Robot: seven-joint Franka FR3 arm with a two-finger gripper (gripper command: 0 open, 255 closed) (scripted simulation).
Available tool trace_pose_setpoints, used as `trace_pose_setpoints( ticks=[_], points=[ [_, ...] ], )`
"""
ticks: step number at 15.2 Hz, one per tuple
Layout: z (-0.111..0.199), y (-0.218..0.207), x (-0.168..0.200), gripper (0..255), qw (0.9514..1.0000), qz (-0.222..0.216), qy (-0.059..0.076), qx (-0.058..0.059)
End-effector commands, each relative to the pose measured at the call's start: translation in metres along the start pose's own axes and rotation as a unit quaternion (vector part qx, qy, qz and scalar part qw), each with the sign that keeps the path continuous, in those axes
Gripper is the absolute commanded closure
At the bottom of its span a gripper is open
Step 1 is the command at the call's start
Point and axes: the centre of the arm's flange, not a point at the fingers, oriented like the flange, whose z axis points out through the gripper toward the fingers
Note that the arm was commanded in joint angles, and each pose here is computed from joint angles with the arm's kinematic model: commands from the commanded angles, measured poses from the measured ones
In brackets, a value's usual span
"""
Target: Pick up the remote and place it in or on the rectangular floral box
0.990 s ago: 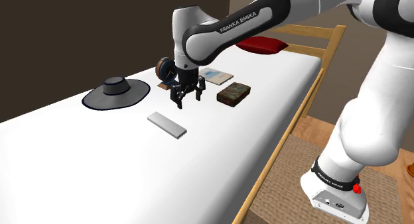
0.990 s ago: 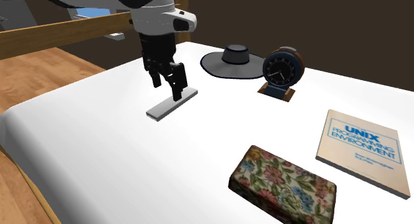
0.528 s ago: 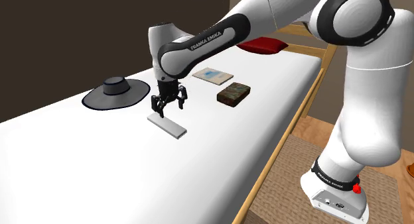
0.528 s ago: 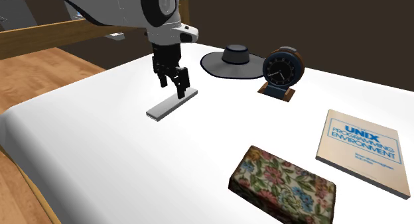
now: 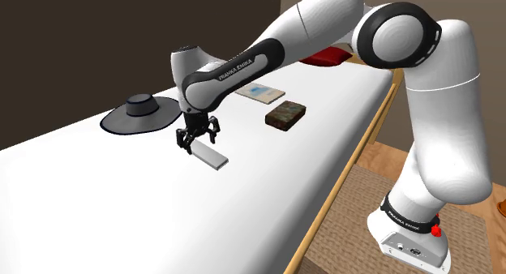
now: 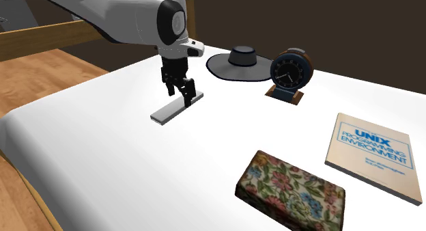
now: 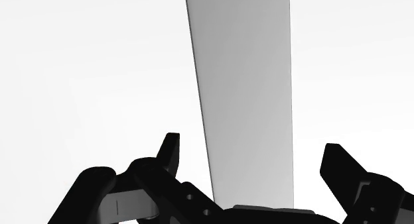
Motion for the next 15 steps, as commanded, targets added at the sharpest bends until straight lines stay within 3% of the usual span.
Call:
trace_pose_setpoints(
  ticks=[1,10,11,15],
  points=[
    [0.0107,-0.0005,0.001,0,1.0,0.0,0.0,0.0],
    [0.019,-0.0005,0.001,0,1.0,0.0,0.0,0.0],
    [0.019,-0.0005,0.001,255,1.0,0.0,0.0,0.0],
    [0.019,-0.0005,0.0007,255,1.0,0.0,0.0,0.0]
  ],
)
